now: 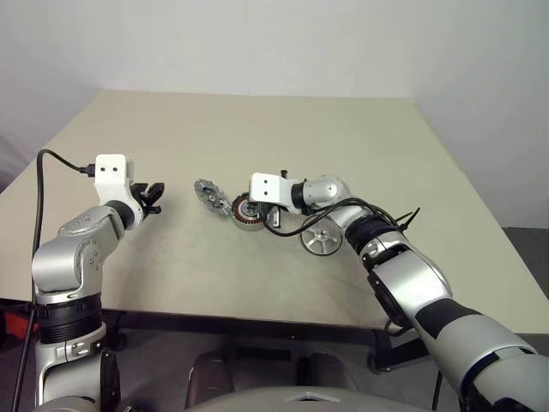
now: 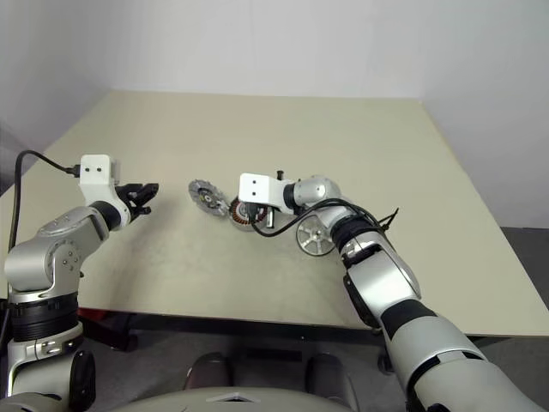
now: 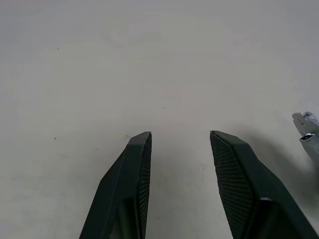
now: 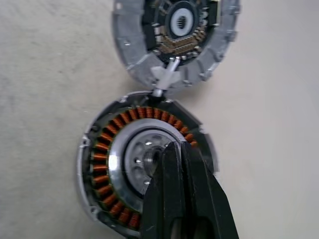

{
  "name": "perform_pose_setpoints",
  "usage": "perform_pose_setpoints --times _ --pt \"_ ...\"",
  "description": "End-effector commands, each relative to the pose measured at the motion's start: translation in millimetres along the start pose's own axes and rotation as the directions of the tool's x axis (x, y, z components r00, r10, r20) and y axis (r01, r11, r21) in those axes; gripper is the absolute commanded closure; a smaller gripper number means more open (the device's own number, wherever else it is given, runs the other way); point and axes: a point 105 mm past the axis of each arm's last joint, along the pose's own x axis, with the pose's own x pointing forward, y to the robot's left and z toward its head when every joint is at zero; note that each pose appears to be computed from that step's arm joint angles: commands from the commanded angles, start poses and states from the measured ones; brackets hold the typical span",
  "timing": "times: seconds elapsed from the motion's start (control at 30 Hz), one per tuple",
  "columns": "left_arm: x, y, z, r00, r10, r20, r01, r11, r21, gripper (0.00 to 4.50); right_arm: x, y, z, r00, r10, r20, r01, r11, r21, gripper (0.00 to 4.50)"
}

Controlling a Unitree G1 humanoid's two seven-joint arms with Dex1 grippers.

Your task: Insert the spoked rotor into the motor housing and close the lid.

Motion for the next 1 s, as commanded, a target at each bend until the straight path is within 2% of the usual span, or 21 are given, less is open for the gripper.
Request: perform_pose_setpoints --times 0.03,0.3,0.47,0.57,0.77,0.9,1.0 --pt "-3.6 -1.3 13.4 0.999 -0.002 0.054 0.002 1.0 0.015 2.53 -5.7 -18.1 15.4 0.998 -0.051 0.039 0.052 0.998 -0.034 4.46" --pt "-3.4 1.4 13.3 0.999 0.005 0.053 -0.006 1.0 0.014 2.53 -2.7 -13.7 11.4 0.999 -0.045 0.031 0.045 0.999 -0.007 4.46" --pt "-3.7 2.8 14.1 0.998 0.009 0.055 -0.01 1.0 0.015 2.53 9.5 20.0 -8.5 0.999 0.043 -0.015 -0.042 0.998 0.043 4.46" --pt "-4.8 4.8 14.9 0.998 0.014 0.058 -0.015 1.0 0.014 2.53 9.9 25.0 -12.2 0.999 0.047 -0.022 -0.046 0.998 0.047 4.46" --pt "-4.1 5.9 14.9 0.998 0.017 0.058 -0.017 1.0 0.014 2.53 2.3 1.0 -5.3 0.999 -0.034 -0.019 0.035 0.999 0.029 4.46" --pt "-3.1 3.7 13.3 0.998 0.011 0.055 -0.012 1.0 0.012 2.53 -7.3 -20.9 12.7 0.994 -0.099 0.046 0.098 0.995 0.017 4.46" --pt "-2.6 2.8 12.7 0.999 0.008 0.053 -0.009 1.0 0.011 2.53 -17.6 -34.8 16.3 0.987 -0.147 0.057 0.147 0.989 0.015 4.46"
